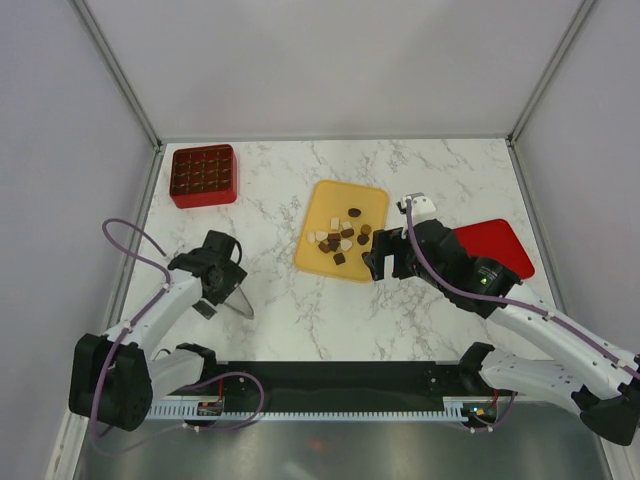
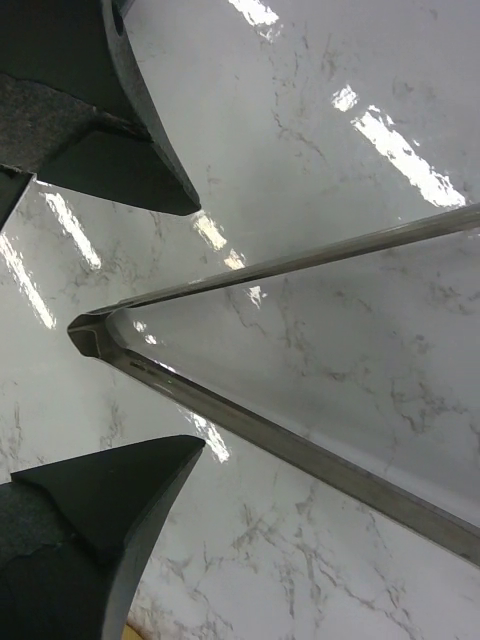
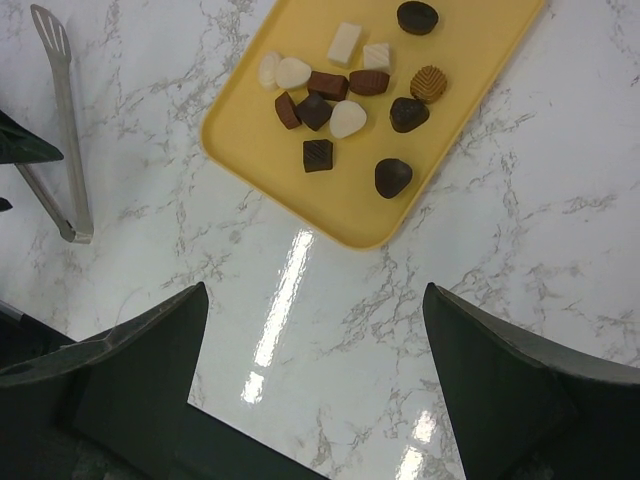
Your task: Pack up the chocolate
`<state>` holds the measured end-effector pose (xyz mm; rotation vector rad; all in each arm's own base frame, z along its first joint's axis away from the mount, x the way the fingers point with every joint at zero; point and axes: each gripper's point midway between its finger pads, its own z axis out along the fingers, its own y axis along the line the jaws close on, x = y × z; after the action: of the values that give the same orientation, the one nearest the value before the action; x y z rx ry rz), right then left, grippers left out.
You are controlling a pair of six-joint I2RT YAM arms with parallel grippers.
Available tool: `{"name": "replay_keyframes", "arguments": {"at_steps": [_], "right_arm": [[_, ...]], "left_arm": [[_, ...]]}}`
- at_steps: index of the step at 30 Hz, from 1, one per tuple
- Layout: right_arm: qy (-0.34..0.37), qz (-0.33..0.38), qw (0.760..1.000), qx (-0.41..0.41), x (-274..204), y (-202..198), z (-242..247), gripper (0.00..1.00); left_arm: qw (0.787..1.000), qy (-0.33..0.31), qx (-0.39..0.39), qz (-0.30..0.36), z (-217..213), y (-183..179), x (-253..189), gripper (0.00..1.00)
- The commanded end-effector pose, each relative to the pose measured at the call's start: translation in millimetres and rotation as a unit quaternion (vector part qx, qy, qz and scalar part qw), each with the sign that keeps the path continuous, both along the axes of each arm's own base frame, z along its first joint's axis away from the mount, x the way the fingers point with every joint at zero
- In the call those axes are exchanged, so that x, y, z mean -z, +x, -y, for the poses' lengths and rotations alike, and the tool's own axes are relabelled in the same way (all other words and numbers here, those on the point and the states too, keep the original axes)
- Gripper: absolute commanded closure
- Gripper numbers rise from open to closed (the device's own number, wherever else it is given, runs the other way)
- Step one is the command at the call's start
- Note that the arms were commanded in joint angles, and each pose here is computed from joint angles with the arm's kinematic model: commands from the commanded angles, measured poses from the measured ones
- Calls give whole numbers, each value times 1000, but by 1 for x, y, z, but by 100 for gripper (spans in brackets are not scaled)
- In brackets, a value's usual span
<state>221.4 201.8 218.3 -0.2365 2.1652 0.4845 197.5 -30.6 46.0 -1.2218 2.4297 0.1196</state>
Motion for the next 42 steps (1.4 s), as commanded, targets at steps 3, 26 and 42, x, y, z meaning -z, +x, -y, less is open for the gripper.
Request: {"name": "replay_keyframes", "arguments": {"at_steps": [3, 26, 42], "right_arm": [[-3, 28, 1000, 0, -9, 7, 1, 3], [-34, 34, 999, 1, 4, 14, 3, 3], [1, 36, 999, -4, -12, 9, -1, 3]], "left_arm": [[999, 19, -16, 45, -9, 35, 4, 0], [998, 55, -19, 14, -31, 41, 31, 5], [991, 37, 120, 46, -10, 58, -42, 40]]}}
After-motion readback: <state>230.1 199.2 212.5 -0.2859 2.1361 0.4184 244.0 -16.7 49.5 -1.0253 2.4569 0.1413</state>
